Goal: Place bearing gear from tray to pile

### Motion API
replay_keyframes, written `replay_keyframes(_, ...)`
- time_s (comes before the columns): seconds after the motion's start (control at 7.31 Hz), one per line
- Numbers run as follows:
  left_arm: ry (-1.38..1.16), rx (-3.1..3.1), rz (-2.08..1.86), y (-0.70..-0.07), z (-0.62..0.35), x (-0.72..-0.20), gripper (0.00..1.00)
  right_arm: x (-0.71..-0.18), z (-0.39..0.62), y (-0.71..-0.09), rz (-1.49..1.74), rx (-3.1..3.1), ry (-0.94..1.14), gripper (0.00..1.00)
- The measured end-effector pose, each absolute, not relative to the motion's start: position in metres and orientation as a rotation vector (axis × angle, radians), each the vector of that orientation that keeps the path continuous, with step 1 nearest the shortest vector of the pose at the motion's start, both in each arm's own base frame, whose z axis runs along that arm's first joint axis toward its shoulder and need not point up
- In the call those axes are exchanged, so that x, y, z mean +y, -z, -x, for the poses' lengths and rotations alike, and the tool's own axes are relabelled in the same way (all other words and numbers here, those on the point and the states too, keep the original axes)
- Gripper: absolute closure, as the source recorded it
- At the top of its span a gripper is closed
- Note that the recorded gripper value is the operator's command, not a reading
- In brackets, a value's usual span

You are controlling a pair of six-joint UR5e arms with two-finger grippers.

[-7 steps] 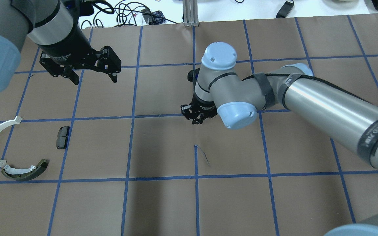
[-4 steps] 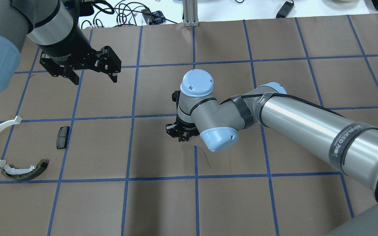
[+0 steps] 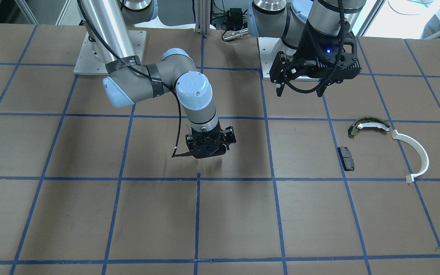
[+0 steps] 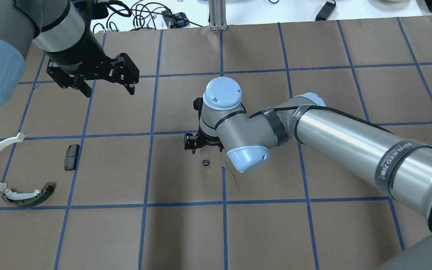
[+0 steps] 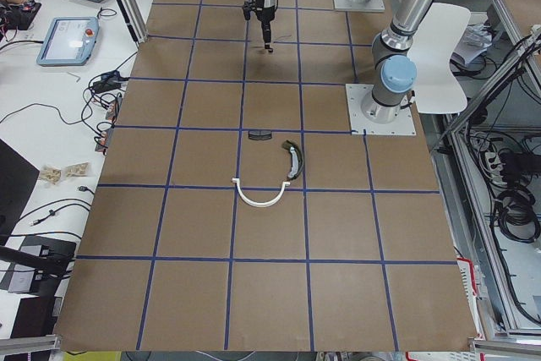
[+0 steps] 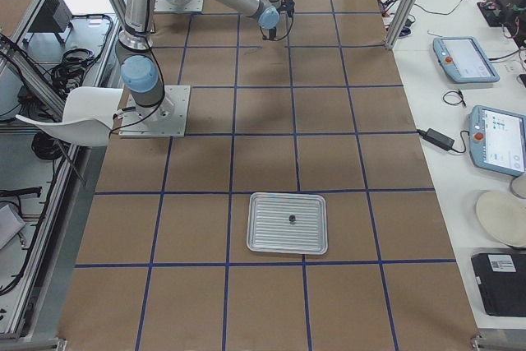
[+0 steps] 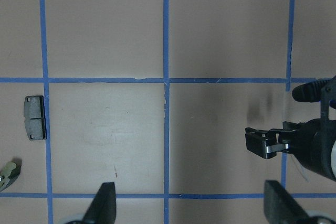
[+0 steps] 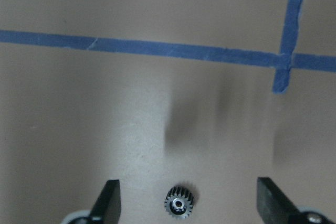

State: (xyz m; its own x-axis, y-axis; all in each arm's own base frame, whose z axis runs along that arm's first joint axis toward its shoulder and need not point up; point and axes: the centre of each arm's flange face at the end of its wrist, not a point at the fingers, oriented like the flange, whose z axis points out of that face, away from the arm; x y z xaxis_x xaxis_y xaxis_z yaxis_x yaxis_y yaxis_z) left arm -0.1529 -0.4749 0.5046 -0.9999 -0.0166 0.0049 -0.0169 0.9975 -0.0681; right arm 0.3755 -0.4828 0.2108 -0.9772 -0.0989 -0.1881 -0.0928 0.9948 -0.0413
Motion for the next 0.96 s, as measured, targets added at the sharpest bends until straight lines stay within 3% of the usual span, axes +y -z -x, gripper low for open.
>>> replay_keyframes(0.55,-0.075,-3.133,-0.026,-0.493,0.155,-0.481,0.0,-0.556,-0.208,-0.272,0.063,3.019,0.075,0.0)
replay_keyframes(0.96,0.066,-3.106,-0.058,-0.433,0.196,-0.501,0.0,-0.565,-0.031,-0.306,-0.047,3.08,-0.006,0.0)
